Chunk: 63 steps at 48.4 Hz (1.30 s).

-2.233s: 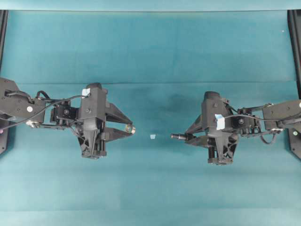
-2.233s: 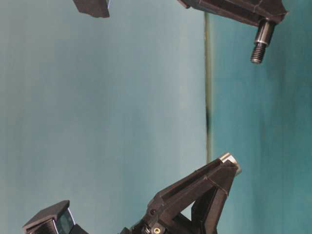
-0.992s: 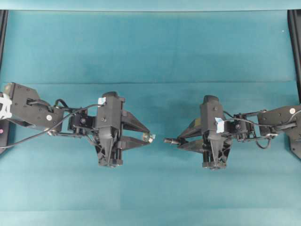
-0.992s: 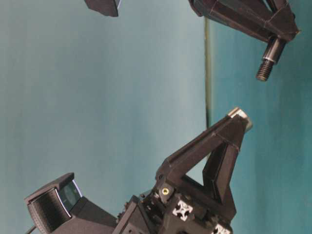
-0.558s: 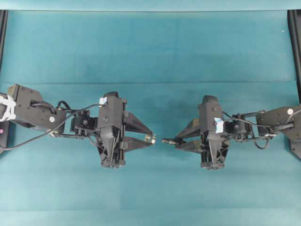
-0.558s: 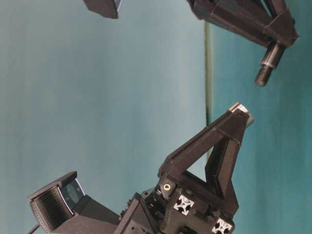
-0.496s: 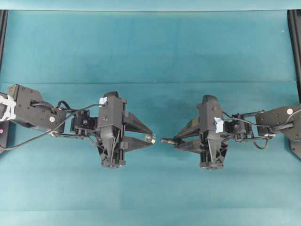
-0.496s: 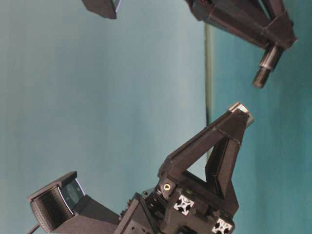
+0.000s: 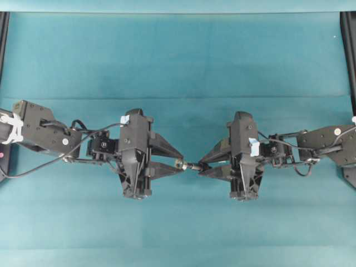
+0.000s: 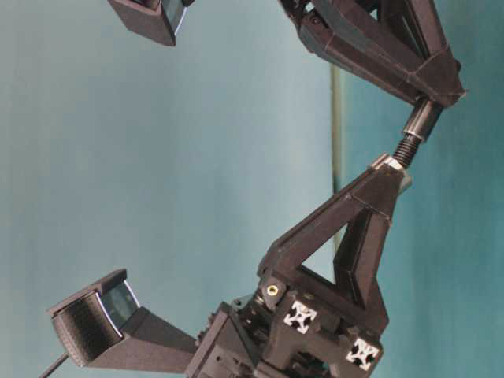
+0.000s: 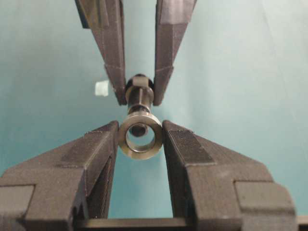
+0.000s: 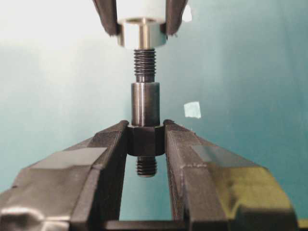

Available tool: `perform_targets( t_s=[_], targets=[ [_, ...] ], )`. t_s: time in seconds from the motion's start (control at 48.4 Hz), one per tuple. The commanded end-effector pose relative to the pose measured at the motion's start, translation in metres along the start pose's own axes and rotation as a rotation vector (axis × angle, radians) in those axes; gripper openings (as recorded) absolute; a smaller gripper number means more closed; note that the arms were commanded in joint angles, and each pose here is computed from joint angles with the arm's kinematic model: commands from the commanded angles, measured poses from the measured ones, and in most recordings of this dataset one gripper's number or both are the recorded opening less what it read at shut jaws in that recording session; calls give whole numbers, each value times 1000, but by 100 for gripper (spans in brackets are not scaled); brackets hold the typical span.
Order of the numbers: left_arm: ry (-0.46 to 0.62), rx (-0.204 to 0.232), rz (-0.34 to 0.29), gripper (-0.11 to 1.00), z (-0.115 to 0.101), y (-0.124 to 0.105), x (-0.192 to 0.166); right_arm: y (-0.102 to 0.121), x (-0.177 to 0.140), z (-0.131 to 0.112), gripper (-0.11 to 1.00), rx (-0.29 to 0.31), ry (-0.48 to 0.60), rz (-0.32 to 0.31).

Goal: Insert the washer onto the shaft with both hands.
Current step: 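Push the left gripper's washer onto the shaft's threaded end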

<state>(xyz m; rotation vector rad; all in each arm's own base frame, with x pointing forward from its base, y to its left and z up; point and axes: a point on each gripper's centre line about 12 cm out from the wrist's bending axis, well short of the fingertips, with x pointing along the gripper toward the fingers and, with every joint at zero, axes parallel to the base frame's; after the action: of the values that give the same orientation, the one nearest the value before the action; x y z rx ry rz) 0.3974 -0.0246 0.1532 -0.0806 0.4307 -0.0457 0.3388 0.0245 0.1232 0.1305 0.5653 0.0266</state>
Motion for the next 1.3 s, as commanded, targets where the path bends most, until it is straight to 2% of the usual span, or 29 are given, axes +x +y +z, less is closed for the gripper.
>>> perform_targets(
  t_s=[0.0,1.282],
  targets=[
    [-32,1,-5,35,9,-2,1,2,0,9,0,-5,-33,8],
    [-38,2,-6,35,14,-2,21,4,0,17,0,6,-91,17]
  ],
)
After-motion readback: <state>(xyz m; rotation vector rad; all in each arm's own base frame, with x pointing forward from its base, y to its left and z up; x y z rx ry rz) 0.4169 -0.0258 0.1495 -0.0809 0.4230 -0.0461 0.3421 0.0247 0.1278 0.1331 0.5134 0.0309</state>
